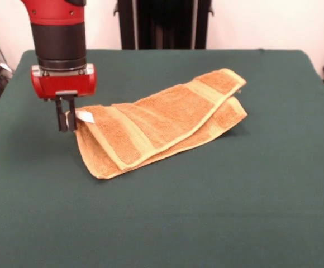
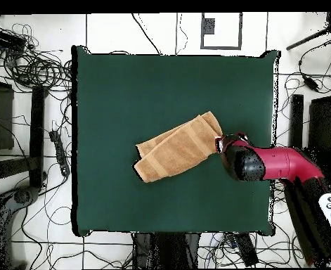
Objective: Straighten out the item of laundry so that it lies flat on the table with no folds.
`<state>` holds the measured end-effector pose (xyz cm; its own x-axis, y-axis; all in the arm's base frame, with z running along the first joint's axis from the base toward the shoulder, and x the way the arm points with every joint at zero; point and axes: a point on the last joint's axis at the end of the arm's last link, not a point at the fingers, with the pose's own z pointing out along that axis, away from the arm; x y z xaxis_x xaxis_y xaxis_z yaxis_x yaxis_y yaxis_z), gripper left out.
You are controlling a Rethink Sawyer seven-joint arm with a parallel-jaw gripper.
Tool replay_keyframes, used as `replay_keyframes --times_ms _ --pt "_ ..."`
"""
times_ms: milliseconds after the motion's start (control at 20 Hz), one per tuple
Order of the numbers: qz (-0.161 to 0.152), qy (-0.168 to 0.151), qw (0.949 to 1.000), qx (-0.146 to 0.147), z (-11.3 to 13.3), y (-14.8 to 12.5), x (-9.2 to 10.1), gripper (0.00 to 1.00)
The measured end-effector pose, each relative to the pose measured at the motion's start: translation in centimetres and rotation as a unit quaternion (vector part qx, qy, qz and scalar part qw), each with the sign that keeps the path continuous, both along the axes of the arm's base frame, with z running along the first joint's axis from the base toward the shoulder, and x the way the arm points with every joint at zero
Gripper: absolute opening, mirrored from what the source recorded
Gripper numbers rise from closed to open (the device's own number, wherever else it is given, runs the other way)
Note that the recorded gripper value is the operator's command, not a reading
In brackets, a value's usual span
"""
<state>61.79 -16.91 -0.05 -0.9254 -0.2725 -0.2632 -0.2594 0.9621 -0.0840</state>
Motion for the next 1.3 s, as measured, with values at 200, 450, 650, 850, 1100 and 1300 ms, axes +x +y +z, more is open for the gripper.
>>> replay_keyframes --times_ms 200,450,650,850,1100,1300 --pt "0.019 -0.032 0.9993 0.007 0.3 0.3 -0.6 0.0" --pt "0.044 -0.054 0.9975 0.003 0.5 1.1 -0.7 0.0" --pt "0.056 -0.057 0.9968 0.001 0.5 2.0 -0.5 0.0" --pt "0.064 -0.064 0.9959 0.005 0.9 3.1 0.2 0.0" --pt "0.07 -0.066 0.9952 0.018 1.8 4.9 1.9 0.0" --pt "0.07 -0.061 0.9954 0.024 2.4 5.7 2.9 0.0"
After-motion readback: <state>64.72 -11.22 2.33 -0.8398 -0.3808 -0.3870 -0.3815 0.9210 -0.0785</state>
